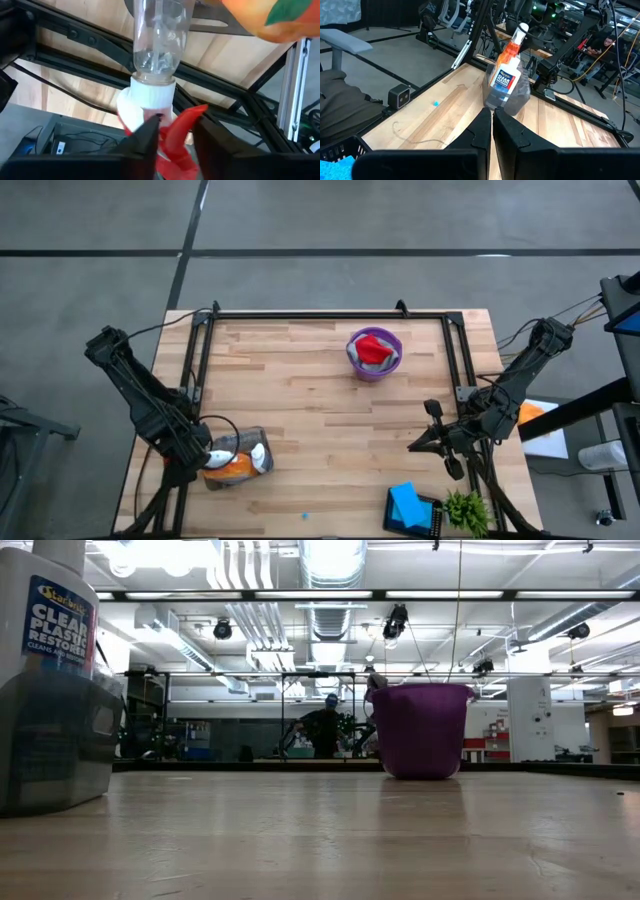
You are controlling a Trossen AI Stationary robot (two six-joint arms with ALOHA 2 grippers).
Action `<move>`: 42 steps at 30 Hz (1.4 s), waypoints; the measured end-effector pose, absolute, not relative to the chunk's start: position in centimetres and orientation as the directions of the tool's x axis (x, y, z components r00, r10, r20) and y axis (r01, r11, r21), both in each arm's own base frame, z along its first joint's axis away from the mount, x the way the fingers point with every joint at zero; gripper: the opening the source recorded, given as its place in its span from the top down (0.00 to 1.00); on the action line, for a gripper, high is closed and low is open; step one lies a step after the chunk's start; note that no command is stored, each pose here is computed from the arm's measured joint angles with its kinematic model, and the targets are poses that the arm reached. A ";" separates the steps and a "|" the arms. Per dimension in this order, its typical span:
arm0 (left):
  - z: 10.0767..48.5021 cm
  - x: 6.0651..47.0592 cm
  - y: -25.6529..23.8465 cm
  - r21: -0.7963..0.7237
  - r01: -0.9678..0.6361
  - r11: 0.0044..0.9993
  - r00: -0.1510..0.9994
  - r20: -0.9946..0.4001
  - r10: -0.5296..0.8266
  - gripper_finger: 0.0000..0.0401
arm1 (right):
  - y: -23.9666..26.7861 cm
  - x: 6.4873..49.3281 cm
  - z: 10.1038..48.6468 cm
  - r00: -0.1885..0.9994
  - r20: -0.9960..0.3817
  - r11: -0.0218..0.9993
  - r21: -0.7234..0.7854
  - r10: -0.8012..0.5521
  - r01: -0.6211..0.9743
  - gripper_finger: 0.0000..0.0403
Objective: Pick & Place Kitchen Items
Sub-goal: Adjust the transparent spray bottle in the gray bin
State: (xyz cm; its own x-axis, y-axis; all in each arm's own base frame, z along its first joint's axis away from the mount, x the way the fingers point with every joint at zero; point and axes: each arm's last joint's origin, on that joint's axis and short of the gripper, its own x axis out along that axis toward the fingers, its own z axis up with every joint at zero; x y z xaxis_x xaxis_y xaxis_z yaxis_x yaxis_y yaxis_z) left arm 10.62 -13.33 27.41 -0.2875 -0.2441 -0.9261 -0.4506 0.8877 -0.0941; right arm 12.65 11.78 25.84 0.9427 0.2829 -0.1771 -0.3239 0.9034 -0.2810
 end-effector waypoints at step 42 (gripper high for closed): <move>31.7 9.9 -13.3 -0.111 -0.550 0.828 -0.411 -0.827 -0.384 0.99 | 11.8 12.7 25.8 0.943 -0.177 0.902 -0.285 0.282 -0.324 0.96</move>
